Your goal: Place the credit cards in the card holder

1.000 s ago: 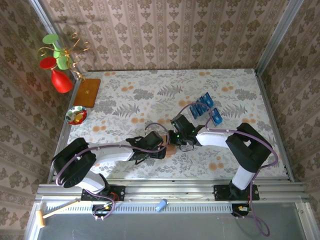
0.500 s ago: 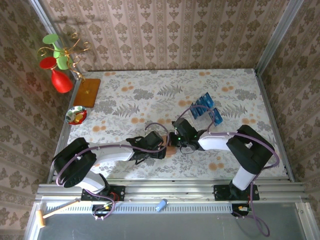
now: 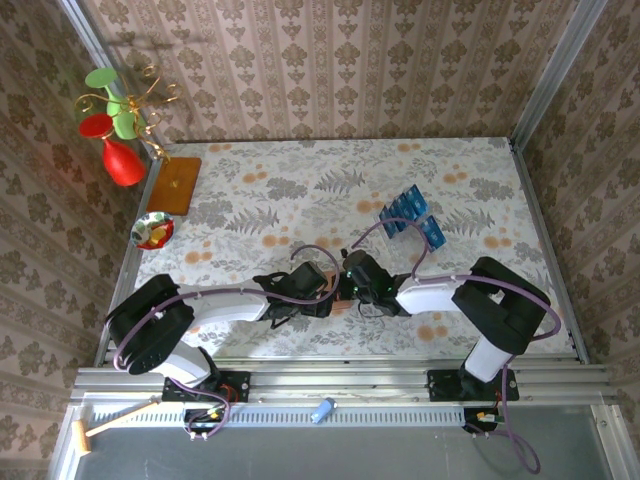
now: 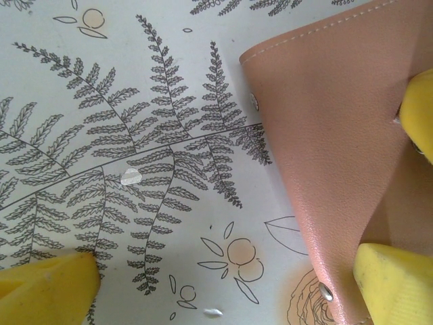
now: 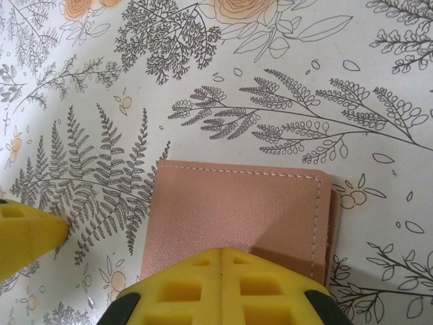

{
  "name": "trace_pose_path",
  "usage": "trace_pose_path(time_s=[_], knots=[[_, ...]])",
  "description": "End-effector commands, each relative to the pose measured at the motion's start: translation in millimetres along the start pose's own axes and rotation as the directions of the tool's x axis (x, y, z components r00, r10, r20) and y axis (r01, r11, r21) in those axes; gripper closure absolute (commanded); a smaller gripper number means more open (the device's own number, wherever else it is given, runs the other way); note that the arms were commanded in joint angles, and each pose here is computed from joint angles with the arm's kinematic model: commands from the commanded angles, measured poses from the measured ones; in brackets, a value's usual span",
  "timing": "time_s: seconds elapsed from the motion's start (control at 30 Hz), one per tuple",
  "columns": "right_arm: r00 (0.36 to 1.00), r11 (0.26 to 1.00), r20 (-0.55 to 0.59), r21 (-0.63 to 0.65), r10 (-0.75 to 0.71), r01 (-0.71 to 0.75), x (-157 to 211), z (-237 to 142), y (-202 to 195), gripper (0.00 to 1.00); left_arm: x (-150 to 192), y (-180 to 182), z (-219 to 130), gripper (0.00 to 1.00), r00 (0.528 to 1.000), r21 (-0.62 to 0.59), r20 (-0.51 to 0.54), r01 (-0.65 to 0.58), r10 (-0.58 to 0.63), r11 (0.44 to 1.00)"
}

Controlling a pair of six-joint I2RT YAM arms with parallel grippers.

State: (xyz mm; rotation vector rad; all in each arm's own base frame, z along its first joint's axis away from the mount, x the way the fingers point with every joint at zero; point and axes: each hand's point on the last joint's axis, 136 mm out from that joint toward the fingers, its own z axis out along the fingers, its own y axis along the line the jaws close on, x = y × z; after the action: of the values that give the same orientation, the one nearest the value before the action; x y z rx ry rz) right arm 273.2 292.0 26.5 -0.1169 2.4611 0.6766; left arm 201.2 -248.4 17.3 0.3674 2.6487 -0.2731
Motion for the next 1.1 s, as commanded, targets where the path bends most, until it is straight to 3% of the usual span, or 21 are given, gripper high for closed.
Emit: trace_pose_path(time_s=[0.0, 0.33, 0.67, 0.9, 1.07], knots=[[0.932, 0.952, -0.357, 0.261, -0.061, 0.162, 117, -9, -81, 1.0, 24, 12, 19, 0.0, 0.997, -0.034, -0.073, 0.006, -0.009, 0.999], [0.929, 0.945, -0.37, 0.293, -0.032, 0.149, 142, -5, -93, 1.0, 19, 16, 8, 0.0, 0.999, -0.022, -0.022, 0.033, -0.033, 0.999], [0.934, 0.956, -0.353, 0.254, -0.047, 0.144, 111, -1, -56, 1.0, -6, 26, -10, 0.0, 0.995, 0.0, 0.051, 0.081, -0.08, 0.997], [0.947, 0.965, -0.318, 0.228, -0.05, 0.127, 73, 6, -24, 0.8, -37, 52, -25, 0.0, 0.98, 0.024, 0.112, 0.16, -0.162, 0.987], [0.965, 0.978, -0.261, 0.189, -0.039, 0.091, 33, 1, -2, 0.6, -58, 71, -40, 0.0, 0.968, 0.03, 0.155, 0.197, -0.199, 0.98]])
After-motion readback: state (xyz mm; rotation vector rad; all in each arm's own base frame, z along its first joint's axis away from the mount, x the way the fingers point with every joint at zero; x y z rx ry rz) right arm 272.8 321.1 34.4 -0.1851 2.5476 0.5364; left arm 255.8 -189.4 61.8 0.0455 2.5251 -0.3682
